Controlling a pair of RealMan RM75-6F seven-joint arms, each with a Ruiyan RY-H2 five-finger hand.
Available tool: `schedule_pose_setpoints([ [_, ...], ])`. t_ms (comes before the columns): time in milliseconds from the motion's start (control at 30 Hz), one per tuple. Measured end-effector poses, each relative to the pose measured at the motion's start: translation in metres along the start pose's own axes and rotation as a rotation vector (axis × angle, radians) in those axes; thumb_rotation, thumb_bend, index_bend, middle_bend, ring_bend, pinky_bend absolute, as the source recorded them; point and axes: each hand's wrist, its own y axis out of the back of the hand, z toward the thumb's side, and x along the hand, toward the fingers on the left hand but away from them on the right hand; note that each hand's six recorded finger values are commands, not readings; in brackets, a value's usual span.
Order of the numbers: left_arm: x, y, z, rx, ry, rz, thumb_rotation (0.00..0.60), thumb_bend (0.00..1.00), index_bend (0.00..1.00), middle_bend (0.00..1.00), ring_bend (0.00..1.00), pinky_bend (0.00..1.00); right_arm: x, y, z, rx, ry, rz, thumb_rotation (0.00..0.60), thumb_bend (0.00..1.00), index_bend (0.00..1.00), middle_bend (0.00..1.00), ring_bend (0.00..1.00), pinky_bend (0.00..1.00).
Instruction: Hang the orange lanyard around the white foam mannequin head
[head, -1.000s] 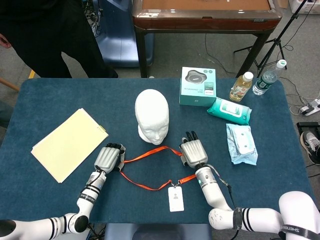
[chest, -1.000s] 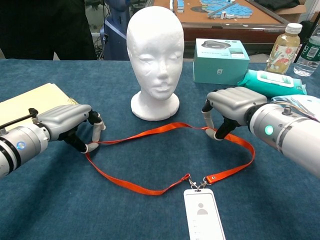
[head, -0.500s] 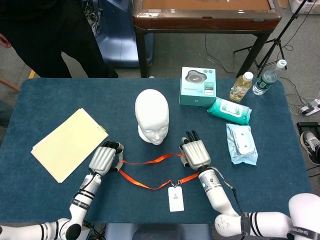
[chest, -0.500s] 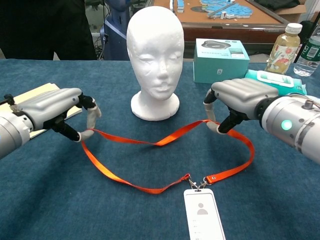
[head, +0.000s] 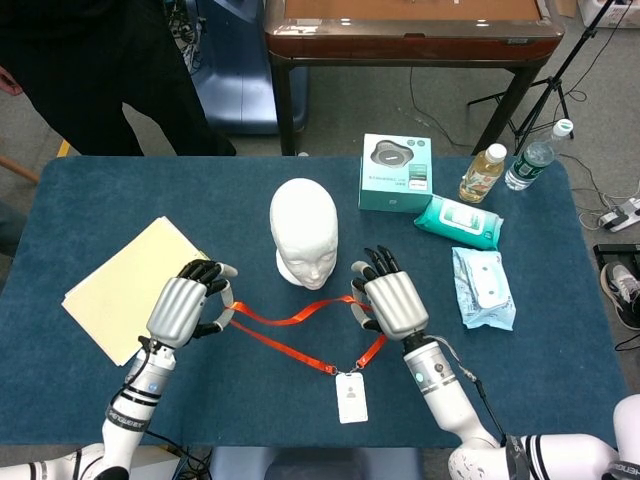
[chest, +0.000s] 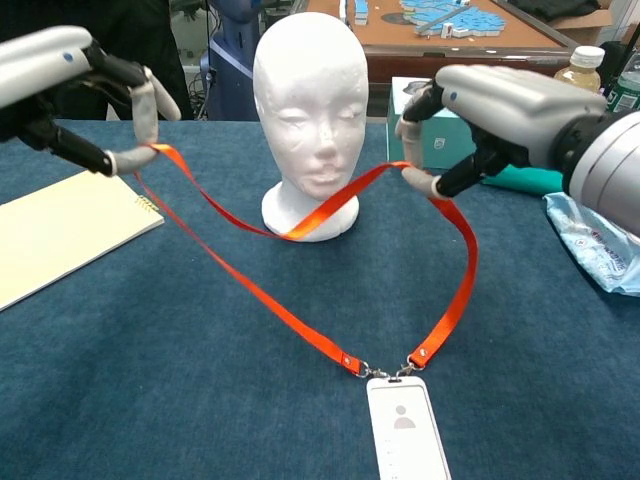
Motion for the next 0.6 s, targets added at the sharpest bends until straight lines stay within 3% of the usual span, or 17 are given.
schedule_pose_setpoints([
  [367, 0.012, 0.054, 0.018, -0.002, -0.048, 0.075, 0.600, 0.36, 0.61, 0.33, 0.24, 0.19, -0.003, 0.043, 0.010, -0.047, 0.032, -0.121, 0.600, 0.54, 0.63, 0.28, 0.11, 0.04],
  [600, 0.024, 0.069, 0.028, -0.010, -0.061, 0.080, 0.600, 0.36, 0.61, 0.33, 0.24, 0.19, -0.010, 0.067, 0.011, -0.079, 0.023, -0.183, 0.600, 0.54, 0.63, 0.28, 0.11, 0.04],
])
